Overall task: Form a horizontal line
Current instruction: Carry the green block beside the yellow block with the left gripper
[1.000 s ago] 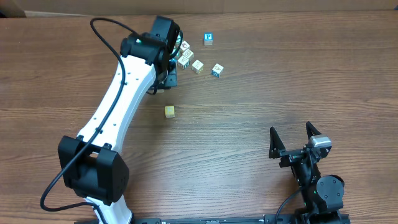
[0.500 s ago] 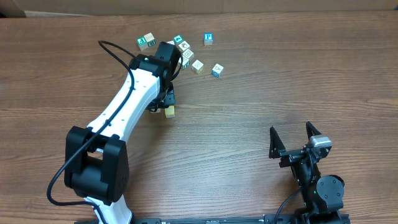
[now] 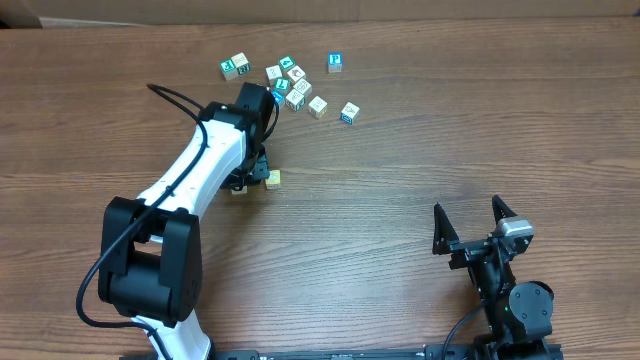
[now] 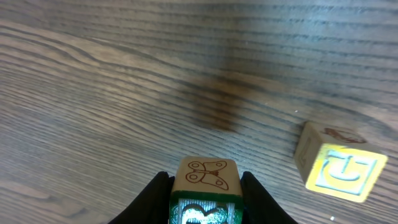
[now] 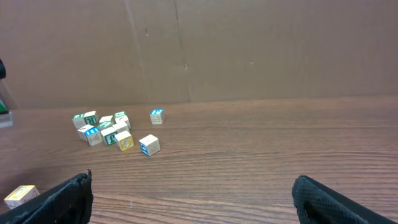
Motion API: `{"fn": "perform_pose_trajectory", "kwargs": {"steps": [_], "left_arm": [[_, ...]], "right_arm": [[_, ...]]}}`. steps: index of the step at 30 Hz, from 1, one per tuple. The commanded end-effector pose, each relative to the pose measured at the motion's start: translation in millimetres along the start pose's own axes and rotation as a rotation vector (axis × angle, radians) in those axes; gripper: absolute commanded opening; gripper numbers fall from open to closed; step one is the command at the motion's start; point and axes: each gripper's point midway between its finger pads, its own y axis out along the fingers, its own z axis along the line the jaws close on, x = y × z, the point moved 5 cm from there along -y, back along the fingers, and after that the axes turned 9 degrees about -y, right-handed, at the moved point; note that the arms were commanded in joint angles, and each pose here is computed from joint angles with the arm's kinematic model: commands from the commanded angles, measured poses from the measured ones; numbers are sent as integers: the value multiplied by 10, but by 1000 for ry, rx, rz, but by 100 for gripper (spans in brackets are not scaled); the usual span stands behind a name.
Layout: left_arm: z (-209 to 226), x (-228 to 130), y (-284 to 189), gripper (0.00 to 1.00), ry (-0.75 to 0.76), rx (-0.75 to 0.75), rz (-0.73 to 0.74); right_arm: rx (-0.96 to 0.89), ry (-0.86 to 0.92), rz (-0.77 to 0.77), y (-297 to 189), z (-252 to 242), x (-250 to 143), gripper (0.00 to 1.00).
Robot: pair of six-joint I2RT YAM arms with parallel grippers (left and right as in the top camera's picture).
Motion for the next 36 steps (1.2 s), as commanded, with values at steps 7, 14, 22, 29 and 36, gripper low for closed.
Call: {"fn": "perform_pose_trajectory", "kwargs": {"steps": [7, 14, 22, 29, 36], "left_arm": [[20, -65, 118, 26, -20, 10, -1], [42, -139, 236, 26, -17, 17, 6], [29, -135, 265, 27, -20, 10, -4], [-43, -44, 271, 27, -37, -28, -52], [-41, -67, 321, 27, -40, -30, -55]], "right_arm": [[2, 7, -5, 1, 1, -18, 100], [2, 7, -5, 1, 1, -18, 100], [3, 7, -5, 1, 2, -18, 100], [3, 7, -5, 1, 2, -18, 100], [3, 7, -5, 1, 2, -18, 100]]}}
